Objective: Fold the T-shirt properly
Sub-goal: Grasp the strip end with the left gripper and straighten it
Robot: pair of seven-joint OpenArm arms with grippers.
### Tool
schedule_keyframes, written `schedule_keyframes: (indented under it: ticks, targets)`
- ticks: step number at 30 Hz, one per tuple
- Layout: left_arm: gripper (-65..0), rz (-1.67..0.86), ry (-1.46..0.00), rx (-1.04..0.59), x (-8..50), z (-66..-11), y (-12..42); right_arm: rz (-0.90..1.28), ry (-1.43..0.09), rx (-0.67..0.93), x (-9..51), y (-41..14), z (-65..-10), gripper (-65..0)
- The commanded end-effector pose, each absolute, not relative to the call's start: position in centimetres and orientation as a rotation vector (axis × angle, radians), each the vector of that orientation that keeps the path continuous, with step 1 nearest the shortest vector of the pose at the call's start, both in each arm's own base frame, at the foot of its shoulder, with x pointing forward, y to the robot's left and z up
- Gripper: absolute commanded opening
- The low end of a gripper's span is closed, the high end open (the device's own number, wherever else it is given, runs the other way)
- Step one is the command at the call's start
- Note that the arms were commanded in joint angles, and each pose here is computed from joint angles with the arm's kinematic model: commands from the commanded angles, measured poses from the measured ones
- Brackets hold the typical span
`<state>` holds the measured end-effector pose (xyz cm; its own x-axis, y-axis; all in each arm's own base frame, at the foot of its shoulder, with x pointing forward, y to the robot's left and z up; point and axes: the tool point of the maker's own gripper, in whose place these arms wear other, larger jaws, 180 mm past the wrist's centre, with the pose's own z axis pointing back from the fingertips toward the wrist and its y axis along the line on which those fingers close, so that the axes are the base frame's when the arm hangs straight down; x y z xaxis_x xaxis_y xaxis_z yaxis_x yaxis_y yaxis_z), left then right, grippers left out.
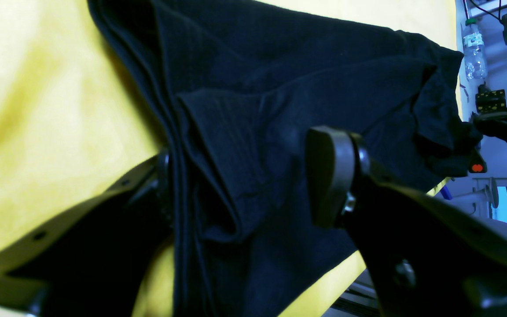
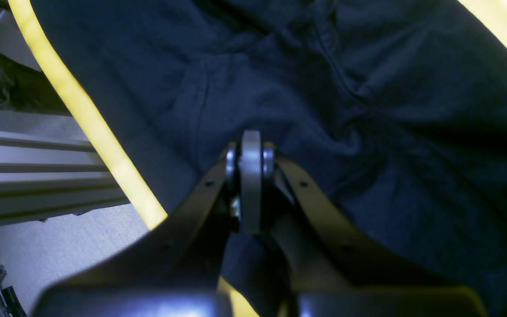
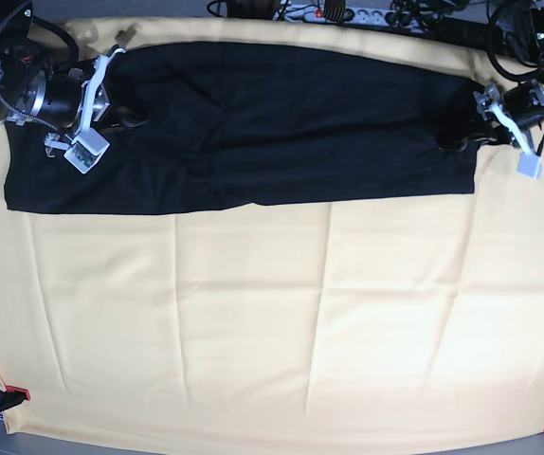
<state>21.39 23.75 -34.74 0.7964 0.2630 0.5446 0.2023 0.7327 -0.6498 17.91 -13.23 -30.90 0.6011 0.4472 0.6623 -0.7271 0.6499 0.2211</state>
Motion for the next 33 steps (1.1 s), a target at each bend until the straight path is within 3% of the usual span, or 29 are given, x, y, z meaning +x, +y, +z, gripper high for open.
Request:
schedule_keyframes:
  ticks: [1,3,5,7,9,10,22,33]
  targets:
    - [-26.0,0.019,-0.665,-0.758,21.5,-34.3,23.9,0.729,-0.647,0.521,18.3,-13.0,-29.9,-65.0]
    - [-26.4,0.019,-0.675,-0.757,21.8,-34.2,23.9,0.729,-0.647,0.522,18.3,-13.0,-29.9,-65.0]
    - [-32.6,0.013,-0.684,-0.737,22.1,-34.2,24.2,0.729,-0.647,0.521,18.3,-13.0,-29.9,-65.0]
    - [-44.7,0.0,-0.689,-0.688,22.7,-34.5,24.7,0.729,-0.646,0.522,18.3,-13.0,-29.9,-65.0]
    - [-61.7,0.022,-0.698,-0.639,23.5,-34.7,25.5,0.729,-0.646,0.521,18.3,-13.0,-29.9,-65.0]
    - [-65.0,0.039,-0.697,-0.613,23.8,-34.8,26.0,0.729,-0.646,0.521,18.3,-13.0,-29.9,-65.0]
    - [-65.0,0.057,-0.721,-0.501,25.3,-33.9,28.8,0.725,-0.678,0.533,18.6,-12.7,-29.4,-65.0]
    - [-65.0,0.026,-0.799,-0.312,26.4,-28.2,36.0,0.724,-0.681,0.533,18.7,-12.7,-29.4,-65.0]
